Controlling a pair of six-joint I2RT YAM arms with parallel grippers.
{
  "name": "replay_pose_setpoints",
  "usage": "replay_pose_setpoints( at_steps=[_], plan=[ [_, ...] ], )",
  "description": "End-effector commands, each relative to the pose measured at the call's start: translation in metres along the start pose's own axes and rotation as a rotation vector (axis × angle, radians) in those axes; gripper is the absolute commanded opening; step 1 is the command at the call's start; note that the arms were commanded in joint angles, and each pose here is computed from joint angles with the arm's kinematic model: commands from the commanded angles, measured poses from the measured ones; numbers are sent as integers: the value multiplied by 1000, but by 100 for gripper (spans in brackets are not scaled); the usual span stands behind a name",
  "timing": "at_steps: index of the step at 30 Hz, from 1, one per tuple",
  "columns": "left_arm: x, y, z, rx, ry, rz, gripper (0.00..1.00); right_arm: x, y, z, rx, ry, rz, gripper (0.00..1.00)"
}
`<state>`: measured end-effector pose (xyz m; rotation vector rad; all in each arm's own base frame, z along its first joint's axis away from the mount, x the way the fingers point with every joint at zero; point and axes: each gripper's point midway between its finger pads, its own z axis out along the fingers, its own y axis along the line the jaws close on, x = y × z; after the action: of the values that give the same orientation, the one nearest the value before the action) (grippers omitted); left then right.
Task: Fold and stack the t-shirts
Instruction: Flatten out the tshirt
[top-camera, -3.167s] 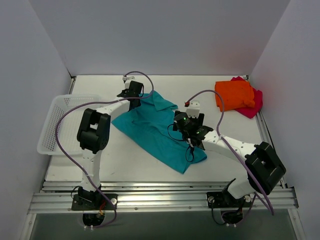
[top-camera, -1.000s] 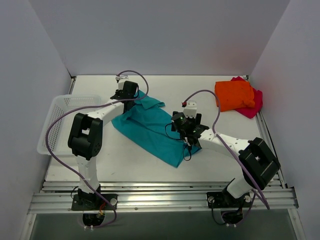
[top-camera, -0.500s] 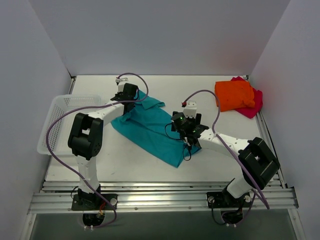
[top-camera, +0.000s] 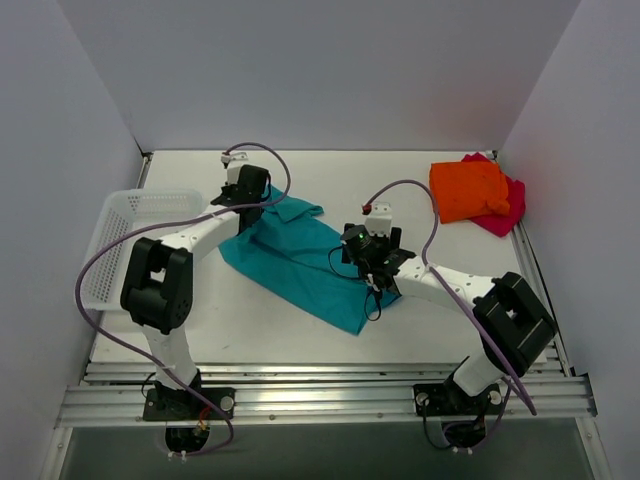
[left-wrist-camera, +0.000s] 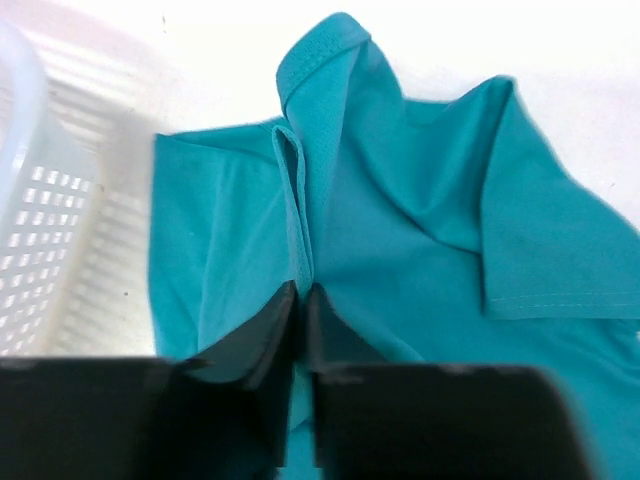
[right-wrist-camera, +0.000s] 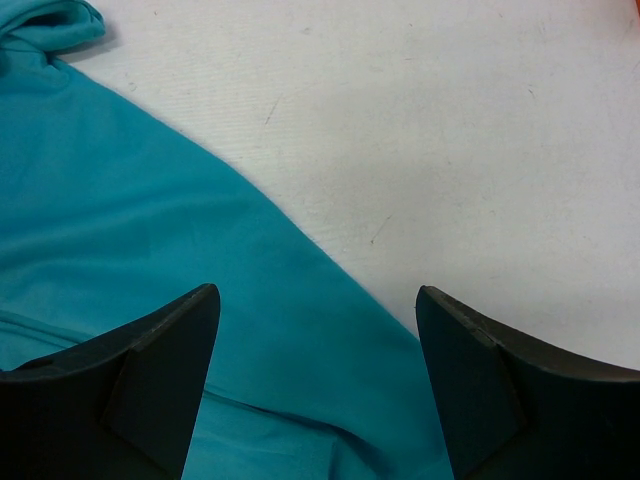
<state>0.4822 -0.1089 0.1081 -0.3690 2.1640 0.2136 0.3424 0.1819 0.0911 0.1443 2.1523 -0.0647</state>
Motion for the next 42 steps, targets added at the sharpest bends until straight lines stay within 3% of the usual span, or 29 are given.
replay_pose_setpoints(
  at_steps=[1, 8, 12, 14, 16, 18, 19, 26, 33, 38, 42],
  plan=[
    [-51, 8, -32, 22, -121, -91, 24, -9, 6, 0, 7, -20, 10, 75],
    [-56, 15, -42, 18, -136, -106, 33, -8, 6, 0, 8, -17, 6, 75],
    [-58, 15, -42, 21, -145, -109, 57, -7, 7, 0, 6, -15, 6, 75],
    [-58, -4, -30, 91, -143, -93, 65, -7, 7, 0, 6, -15, 6, 75],
    [-73, -30, -23, 179, -143, -99, 66, -7, 8, 0, 2, -12, 6, 75],
    [-55, -48, 3, 194, -71, -78, 63, -7, 8, 0, 2, -13, 5, 75],
    [-69, -64, 5, 246, -78, -101, 62, -8, 8, -1, 4, -17, 7, 75],
    [-51, -119, 50, 411, -8, -157, 61, -10, 5, -4, 5, -23, 8, 75],
    [-21, -127, 41, 483, 69, -228, 56, -6, 3, 0, 15, -14, -2, 75],
    [-15, -125, 10, 531, 40, -256, 56, -3, 3, 4, 21, -4, -8, 75],
    [-1, -123, 13, 521, 69, -246, 55, 0, 4, 6, 23, 5, -15, 75]
  ],
)
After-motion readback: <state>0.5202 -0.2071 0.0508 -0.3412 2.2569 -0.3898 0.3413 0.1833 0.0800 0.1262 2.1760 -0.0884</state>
